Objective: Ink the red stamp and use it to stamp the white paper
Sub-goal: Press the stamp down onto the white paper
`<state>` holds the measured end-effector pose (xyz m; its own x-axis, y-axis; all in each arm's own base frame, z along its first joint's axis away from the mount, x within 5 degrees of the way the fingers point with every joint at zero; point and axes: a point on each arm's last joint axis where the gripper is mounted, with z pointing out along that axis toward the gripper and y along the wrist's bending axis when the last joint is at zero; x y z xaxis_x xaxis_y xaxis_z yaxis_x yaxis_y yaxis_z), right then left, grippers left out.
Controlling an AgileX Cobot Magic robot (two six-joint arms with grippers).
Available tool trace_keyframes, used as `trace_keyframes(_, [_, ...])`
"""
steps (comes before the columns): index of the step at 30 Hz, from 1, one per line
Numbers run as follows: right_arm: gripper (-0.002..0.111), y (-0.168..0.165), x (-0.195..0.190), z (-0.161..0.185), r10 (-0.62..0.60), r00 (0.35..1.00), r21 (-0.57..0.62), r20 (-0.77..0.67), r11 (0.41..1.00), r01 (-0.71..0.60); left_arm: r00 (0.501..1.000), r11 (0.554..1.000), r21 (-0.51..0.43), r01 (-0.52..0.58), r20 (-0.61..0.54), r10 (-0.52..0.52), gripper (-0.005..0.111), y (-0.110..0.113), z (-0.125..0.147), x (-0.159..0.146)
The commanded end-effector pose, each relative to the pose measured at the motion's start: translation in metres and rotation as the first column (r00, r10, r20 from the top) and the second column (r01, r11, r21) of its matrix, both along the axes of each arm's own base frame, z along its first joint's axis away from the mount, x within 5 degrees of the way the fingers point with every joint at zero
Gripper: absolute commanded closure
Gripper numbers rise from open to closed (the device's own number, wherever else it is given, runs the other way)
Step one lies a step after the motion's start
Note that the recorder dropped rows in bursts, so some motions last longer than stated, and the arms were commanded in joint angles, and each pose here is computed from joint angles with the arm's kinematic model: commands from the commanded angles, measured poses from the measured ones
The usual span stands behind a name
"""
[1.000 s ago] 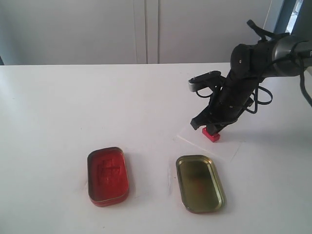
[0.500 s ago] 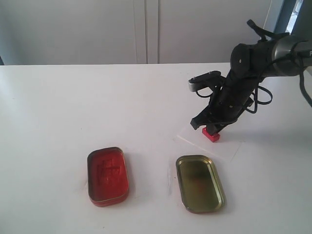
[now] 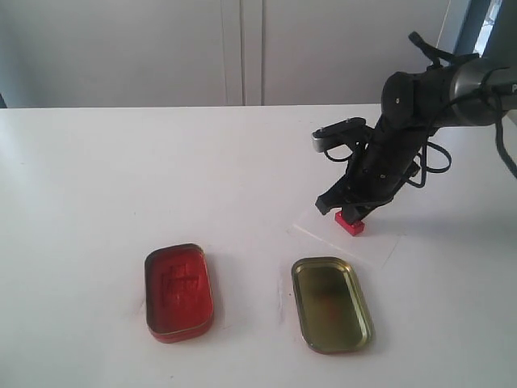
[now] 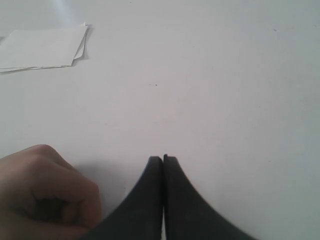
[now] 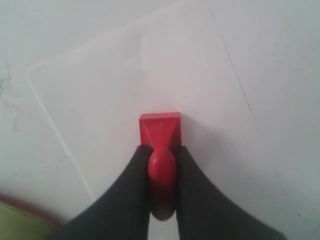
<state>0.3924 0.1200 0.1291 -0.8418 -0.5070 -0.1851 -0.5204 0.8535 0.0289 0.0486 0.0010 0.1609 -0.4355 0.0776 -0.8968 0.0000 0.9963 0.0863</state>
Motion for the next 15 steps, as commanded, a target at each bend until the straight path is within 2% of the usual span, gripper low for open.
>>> trace_keyframes(1, [0.108, -0.006, -0.020, -0.044, 0.010, 0.977, -0.064, -0.213, 0.998, -0.024, 1.000, 1.000, -0.002, 0.008, -0.012, -0.008, 0.107, 0.000, -0.003, -0.001])
trace_keyframes(15, [0.108, -0.006, -0.018, -0.018, 0.006, 0.989, -0.046, -0.146, 0.999, -0.013, 1.000, 1.000, -0.002, 0.008, -0.012, -0.008, 0.107, 0.000, -0.003, -0.001])
